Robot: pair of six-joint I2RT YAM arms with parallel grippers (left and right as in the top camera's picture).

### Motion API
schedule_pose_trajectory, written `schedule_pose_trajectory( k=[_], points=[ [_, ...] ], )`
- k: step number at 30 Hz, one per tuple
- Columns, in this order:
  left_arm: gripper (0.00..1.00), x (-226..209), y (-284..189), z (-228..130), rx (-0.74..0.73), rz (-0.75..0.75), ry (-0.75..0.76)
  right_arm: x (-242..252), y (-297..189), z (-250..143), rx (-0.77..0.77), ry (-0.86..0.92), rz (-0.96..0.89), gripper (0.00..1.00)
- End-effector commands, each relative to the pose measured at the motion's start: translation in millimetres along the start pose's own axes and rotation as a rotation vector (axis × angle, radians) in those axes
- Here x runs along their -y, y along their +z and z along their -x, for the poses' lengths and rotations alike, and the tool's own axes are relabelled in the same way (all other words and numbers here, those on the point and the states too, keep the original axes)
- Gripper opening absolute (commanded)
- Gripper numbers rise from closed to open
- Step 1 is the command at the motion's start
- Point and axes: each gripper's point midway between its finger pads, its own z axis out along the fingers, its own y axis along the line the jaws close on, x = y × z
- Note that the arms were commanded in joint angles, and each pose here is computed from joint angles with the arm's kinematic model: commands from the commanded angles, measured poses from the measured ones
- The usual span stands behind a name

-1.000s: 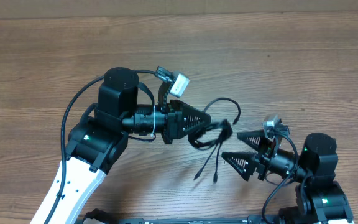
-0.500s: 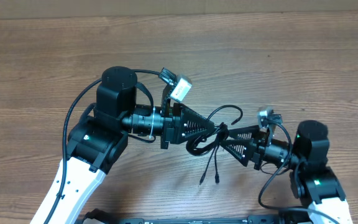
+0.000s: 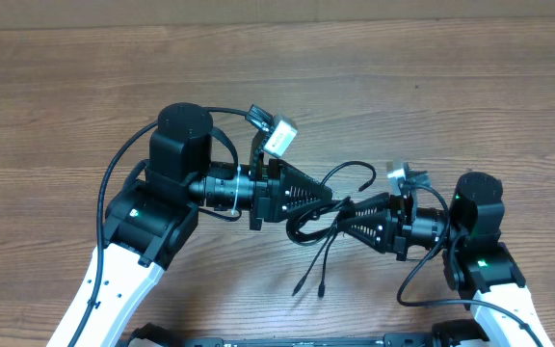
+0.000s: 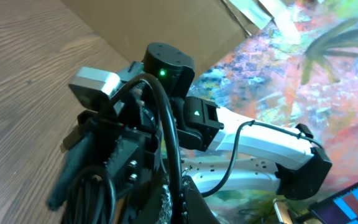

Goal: Untangle cables
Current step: 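Move the right gripper in and grasp the coil beside the left gripper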

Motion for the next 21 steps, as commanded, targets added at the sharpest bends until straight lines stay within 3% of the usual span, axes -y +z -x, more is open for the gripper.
schedule_pose_trajectory(
  k=[1, 2, 10, 17, 21],
  points=[
    [0.04, 0, -5, 11, 0.045, 0.070, 0.016, -18, 0, 1, -0.028, -0.005, 0.097, 0.08],
    [0.04, -8, -6, 11, 0.055, 0.114, -0.005, -21, 0, 0, -0.035, 0.016, 0.117, 0.04],
    [0.04, -92, -36, -12, 0.126, 0.593, -0.313, -36, -3, -7, -0.077, 0.127, 0.205, 0.04],
    [0.04, -131, -72, -41, 0.192, 0.893, -0.555, -25, -1, -7, -0.069, 0.260, 0.139, 0.04],
    [0.13, -137, -82, -56, 0.177, 0.969, -0.620, -20, 0, -5, -0.059, 0.276, 0.112, 0.04]
  ],
)
